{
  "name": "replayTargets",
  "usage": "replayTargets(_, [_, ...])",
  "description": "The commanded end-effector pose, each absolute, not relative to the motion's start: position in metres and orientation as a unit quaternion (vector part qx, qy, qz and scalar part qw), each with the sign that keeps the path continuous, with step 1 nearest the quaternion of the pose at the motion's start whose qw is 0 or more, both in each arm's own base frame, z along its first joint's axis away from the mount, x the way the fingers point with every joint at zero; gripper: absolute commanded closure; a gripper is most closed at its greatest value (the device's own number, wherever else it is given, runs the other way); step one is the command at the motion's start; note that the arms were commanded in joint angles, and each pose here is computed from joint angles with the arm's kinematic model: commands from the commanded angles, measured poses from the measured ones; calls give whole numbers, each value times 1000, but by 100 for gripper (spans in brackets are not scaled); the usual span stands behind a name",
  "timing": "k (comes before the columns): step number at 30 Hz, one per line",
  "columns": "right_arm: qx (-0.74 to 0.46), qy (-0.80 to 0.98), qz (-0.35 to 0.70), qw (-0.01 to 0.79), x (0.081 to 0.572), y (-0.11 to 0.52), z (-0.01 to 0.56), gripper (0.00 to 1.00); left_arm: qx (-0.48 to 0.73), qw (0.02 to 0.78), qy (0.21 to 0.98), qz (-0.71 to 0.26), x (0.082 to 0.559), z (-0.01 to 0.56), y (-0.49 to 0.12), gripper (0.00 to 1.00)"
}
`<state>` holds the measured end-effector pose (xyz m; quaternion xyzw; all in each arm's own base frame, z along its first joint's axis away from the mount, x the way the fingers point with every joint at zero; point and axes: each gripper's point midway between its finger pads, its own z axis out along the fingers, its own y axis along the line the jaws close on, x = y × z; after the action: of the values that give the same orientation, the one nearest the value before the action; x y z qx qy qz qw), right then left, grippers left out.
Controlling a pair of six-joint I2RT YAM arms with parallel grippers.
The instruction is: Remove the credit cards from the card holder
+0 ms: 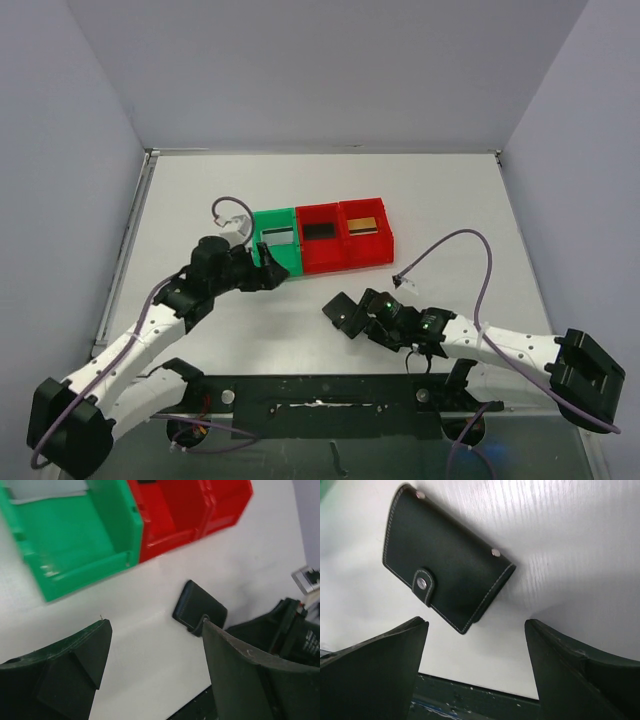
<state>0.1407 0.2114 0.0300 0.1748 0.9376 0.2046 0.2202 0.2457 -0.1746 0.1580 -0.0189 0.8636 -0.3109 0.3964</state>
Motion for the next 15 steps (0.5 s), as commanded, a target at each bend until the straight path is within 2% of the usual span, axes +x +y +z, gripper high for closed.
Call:
replayTargets(1, [242, 900, 256, 258, 171, 216, 49, 20, 75, 390, 818, -416, 237, 188, -254, 28])
replayTargets(10, [293, 858, 340, 250, 179, 196, 48, 29, 122, 337, 842, -404, 227, 133, -323, 31])
replayTargets(15, [299, 850, 358, 245, 173, 193, 48, 29, 151, 320, 851, -389, 229, 107, -349, 38])
